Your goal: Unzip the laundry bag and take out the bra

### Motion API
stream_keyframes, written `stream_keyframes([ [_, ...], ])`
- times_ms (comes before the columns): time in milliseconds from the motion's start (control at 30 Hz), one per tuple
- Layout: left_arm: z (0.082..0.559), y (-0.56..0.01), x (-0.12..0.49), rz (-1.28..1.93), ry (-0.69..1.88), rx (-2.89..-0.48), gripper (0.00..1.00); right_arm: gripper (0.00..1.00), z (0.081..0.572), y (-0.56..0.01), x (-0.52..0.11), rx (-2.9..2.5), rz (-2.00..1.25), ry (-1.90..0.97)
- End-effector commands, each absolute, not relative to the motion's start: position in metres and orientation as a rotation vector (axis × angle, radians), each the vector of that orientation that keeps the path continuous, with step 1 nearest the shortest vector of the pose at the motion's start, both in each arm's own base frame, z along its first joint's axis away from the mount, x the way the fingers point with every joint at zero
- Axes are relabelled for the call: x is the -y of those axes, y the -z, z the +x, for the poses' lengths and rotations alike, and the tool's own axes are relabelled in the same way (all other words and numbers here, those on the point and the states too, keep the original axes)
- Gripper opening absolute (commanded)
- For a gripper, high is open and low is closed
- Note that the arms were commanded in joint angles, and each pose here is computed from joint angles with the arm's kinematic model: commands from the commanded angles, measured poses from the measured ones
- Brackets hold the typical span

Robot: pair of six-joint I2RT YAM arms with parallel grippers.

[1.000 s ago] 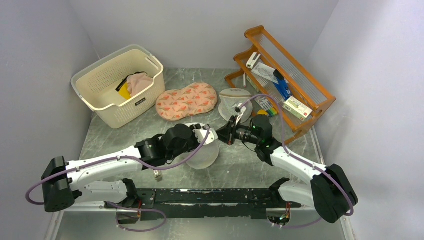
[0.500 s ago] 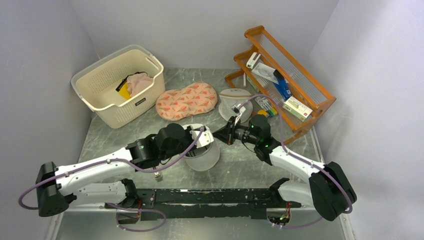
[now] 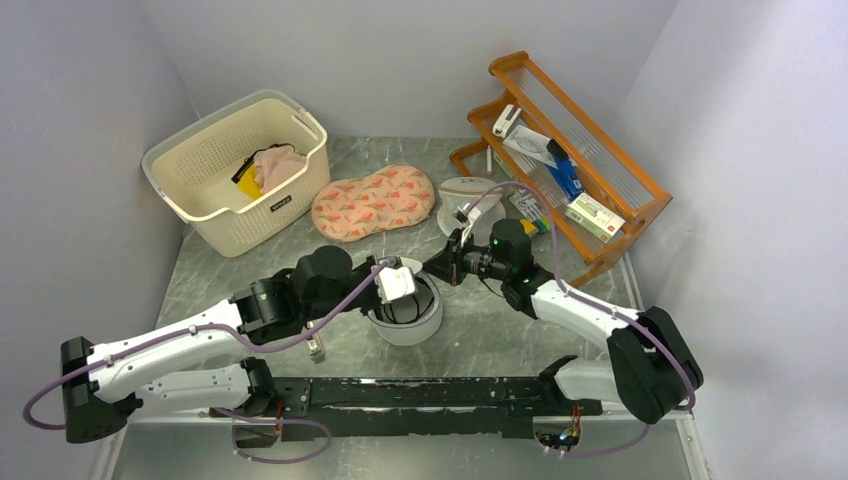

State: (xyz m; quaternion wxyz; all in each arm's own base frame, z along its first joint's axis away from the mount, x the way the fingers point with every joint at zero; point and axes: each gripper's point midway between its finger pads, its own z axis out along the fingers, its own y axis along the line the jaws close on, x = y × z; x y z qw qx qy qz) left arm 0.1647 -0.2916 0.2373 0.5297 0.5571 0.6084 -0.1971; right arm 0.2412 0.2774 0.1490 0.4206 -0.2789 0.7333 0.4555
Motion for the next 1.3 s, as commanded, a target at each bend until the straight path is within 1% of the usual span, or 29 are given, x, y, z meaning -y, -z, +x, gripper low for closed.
stream_keyframes([
  [0, 0.179, -0.27, 0.293, 1.187, 0.449, -1.451, 0.07, 0.0, 0.259, -0.146, -0.273, -1.885, -0.658, -1.054],
  [133, 0.198, -0.279, 0.287, 1.06, 0.373, -1.559, 0.07, 0.12, 0.269, -0.141, -0.262, -1.993, -0.589, -0.954],
  [233, 0.207, -0.286, 0.283, 0.966, 0.346, -1.658, 0.07, 0.19, 0.277, -0.135, -0.249, -2.084, -0.524, -0.852],
  [267, 0.208, -0.287, 0.282, 0.934, 0.348, -1.695, 0.07, 0.26, 0.28, -0.134, -0.245, -2.109, -0.496, -0.812],
  [333, 0.209, -0.287, 0.284, 0.898, 0.35, -1.765, 0.07, 0.48, 0.283, -0.131, -0.236, -2.143, -0.452, -0.756],
  [367, 0.207, -0.282, 0.283, 0.906, 0.341, -1.81, 0.07, 0.56, 0.283, -0.131, -0.235, -2.148, -0.449, -0.75],
  [400, 0.207, -0.281, 0.284, 0.904, 0.34, -1.84, 0.07, 0.63, 0.28, -0.131, -0.236, -2.152, -0.455, -0.76],
  [433, 0.206, -0.278, 0.285, 0.905, 0.334, -1.873, 0.07, 0.66, 0.278, -0.131, -0.237, -2.155, -0.461, -0.771],
  [533, 0.205, -0.27, 0.289, 0.904, 0.318, -1.957, 0.07, 0.7, 0.271, -0.135, -0.238, -2.165, -0.471, -0.805],
  [733, 0.208, -0.264, 0.293, 0.861, 0.278, -2.091, 0.07, 0.72, 0.261, -0.146, -0.236, -2.15, -0.445, -0.834],
  [833, 0.208, -0.27, 0.296, 0.833, 0.311, -2.097, 0.07, 0.73, 0.255, -0.148, -0.233, -2.145, -0.431, -0.844],
  [967, 0.203, -0.278, 0.304, 0.821, 0.417, -2.09, 0.07, 0.73, 0.247, -0.157, -0.229, -2.157, -0.39, -0.855],
  [1133, 0.201, -0.284, 0.305, 0.765, 0.501, -2.074, 0.07, 0.74, 0.223, -0.157, -0.248, -2.176, -0.393, -0.925],
  [1267, 0.205, -0.291, 0.297, 0.705, 0.485, -2.084, 0.07, 0.75, 0.209, -0.133, -0.258, -2.276, -0.347, -0.785],
])
